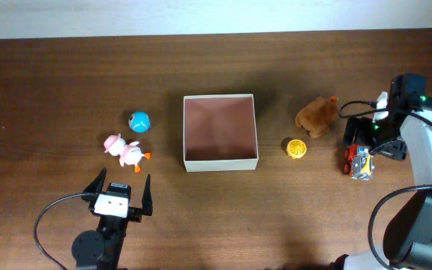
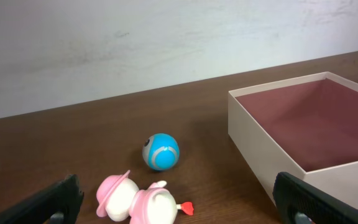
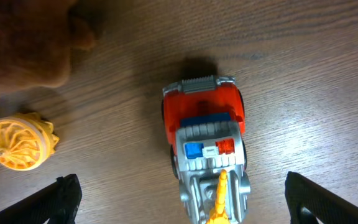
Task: Pack container
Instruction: 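Move the right gripper over the red toy fire truck and grasp it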
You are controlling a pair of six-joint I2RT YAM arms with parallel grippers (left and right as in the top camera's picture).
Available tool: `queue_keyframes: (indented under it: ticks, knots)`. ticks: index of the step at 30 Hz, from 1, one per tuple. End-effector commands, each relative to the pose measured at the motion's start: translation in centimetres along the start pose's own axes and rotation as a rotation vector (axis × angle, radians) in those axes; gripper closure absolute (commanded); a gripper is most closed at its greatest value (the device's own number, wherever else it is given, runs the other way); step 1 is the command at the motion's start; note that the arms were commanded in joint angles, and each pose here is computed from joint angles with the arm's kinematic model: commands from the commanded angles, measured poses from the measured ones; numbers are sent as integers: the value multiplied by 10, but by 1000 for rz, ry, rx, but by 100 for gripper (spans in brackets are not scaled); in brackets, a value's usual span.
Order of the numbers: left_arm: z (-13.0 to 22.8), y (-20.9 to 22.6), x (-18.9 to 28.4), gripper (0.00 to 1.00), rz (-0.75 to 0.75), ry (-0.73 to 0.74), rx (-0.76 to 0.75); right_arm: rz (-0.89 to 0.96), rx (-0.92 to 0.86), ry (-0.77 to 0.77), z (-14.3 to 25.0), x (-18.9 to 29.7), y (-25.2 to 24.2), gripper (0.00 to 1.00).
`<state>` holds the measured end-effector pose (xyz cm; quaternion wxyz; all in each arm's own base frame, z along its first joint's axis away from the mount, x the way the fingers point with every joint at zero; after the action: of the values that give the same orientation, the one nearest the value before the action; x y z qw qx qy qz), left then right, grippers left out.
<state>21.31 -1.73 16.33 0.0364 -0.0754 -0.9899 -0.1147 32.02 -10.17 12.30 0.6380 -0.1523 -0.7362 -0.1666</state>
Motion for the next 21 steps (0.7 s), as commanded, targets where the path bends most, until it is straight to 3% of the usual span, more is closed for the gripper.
queue_keyframes:
  ticks: [1,21]
  knots:
    - [0,-1,0,0,6,-6,-12,30,-7,53,3,-18,-7,1]
    - [0,-1,0,0,6,-6,-12,-6,-66,220,20,-75,-17,1]
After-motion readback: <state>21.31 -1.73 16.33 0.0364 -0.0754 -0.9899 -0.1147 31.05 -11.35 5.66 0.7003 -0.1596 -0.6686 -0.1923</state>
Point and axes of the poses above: each gripper's point midway between its finger pads, its own x axis back along the fingers, its own y axis along the line the jaws close on, z = x × y, the point moved 3 cm from there along x, back along the fingers, and after that the axes turned 6 degrees about -x, right-handed, at the moved point
